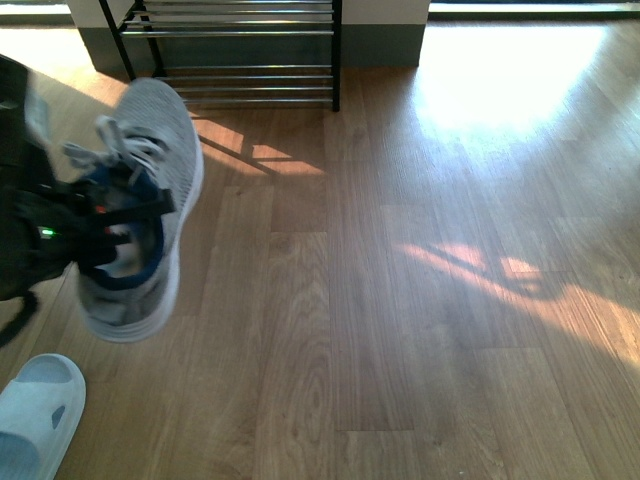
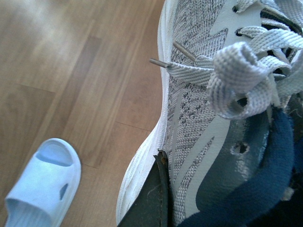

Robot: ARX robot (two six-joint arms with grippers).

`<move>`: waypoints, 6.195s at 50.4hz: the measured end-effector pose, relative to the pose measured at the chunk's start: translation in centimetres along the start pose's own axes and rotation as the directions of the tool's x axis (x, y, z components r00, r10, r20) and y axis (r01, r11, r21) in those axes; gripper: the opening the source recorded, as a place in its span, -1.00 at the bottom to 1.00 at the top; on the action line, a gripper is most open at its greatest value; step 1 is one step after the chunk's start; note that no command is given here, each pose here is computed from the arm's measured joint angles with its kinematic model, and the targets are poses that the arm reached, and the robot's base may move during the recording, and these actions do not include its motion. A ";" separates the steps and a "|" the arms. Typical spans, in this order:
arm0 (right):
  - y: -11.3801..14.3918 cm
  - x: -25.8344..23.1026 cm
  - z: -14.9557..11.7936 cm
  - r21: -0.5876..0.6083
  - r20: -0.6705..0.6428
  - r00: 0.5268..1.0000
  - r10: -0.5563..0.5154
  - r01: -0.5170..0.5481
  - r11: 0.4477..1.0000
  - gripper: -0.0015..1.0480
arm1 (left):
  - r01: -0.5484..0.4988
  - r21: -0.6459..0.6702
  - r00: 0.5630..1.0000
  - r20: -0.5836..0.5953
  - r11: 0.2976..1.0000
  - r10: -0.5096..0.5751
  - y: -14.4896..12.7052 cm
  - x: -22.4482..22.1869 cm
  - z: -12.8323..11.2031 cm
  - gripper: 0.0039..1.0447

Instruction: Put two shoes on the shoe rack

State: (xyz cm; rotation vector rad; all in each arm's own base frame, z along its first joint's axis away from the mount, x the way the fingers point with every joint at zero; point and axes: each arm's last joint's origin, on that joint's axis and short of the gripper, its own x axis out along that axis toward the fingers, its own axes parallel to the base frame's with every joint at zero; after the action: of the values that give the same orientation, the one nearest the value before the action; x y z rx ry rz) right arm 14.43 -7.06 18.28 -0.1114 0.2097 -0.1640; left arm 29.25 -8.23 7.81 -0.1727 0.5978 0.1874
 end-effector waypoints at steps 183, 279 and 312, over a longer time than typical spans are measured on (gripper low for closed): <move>0.0 0.0 -0.1 0.001 -0.002 1.000 -0.002 0.002 1.000 -0.97 | -0.067 0.041 0.960 0.275 0.997 0.053 4.5 -13.5 3.0 -0.98; 6.4 1.7 3.8 0.064 -0.153 0.911 0.382 -0.377 0.924 -0.97 | -0.068 0.043 0.960 0.276 0.997 0.053 4.5 -13.5 3.0 -0.98; 27.5 11.1 5.9 -0.478 -0.105 0.819 0.564 -0.540 0.693 -0.97 | -0.068 0.043 0.960 0.276 0.997 0.053 4.5 -13.5 3.0 -0.98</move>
State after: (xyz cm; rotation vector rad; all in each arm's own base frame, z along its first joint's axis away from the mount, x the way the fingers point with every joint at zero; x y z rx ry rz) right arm 30.59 18.50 18.34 -0.5555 0.2234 0.5119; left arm 18.89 -4.96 17.50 -0.0758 0.3309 0.2501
